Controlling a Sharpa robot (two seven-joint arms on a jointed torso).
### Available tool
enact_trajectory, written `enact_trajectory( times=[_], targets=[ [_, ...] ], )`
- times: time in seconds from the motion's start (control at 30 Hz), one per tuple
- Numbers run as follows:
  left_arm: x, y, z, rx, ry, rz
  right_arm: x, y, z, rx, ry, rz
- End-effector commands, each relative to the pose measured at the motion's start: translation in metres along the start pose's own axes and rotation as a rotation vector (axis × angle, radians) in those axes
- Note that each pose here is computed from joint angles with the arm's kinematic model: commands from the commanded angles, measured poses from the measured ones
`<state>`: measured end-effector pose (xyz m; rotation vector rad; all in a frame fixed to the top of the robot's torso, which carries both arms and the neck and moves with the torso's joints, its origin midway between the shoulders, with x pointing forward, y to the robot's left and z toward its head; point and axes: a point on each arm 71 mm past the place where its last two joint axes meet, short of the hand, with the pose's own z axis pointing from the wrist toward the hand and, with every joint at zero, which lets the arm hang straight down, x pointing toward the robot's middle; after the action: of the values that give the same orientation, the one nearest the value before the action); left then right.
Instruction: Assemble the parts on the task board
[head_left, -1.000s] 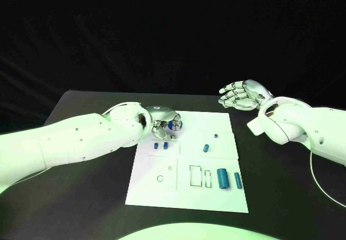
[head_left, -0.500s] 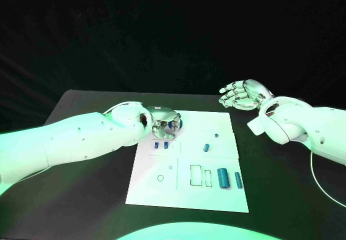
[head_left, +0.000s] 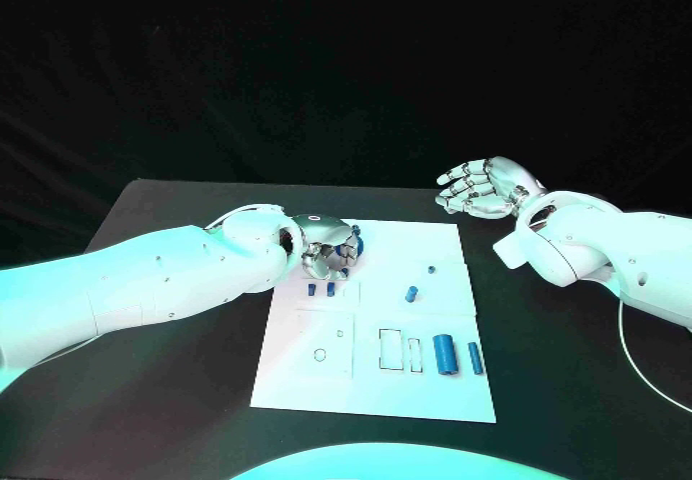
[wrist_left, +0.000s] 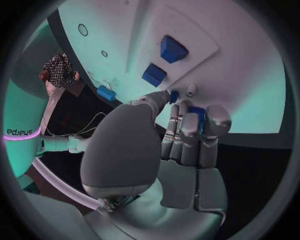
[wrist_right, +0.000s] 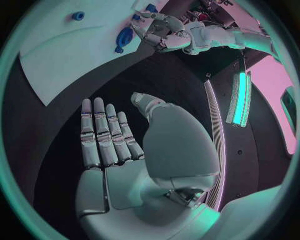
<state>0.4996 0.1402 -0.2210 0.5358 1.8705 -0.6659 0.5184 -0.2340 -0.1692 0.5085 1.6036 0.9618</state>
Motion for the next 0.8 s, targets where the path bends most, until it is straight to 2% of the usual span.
enact_trajectory(
  times=[0.03, 0.37, 0.8],
  targets=[
    [0.0025, -0.0019, 0.0012, 0.009, 0.024, 0.003, 0.0011, 0.0012, -0.0002, -0.012, 0.007, 0.000],
    [0.0051, 0.0005, 0.0024, -0.001, 0.031, 0.000, 0.0015, 0.0014, -0.0001, -0.013, 0.010, 0.000],
    [0.0065, -0.0004, 0.0030, 0.010, 0.018, -0.003, 0.0021, 0.0016, 0.0000, -0.012, 0.013, 0.001]
  ],
)
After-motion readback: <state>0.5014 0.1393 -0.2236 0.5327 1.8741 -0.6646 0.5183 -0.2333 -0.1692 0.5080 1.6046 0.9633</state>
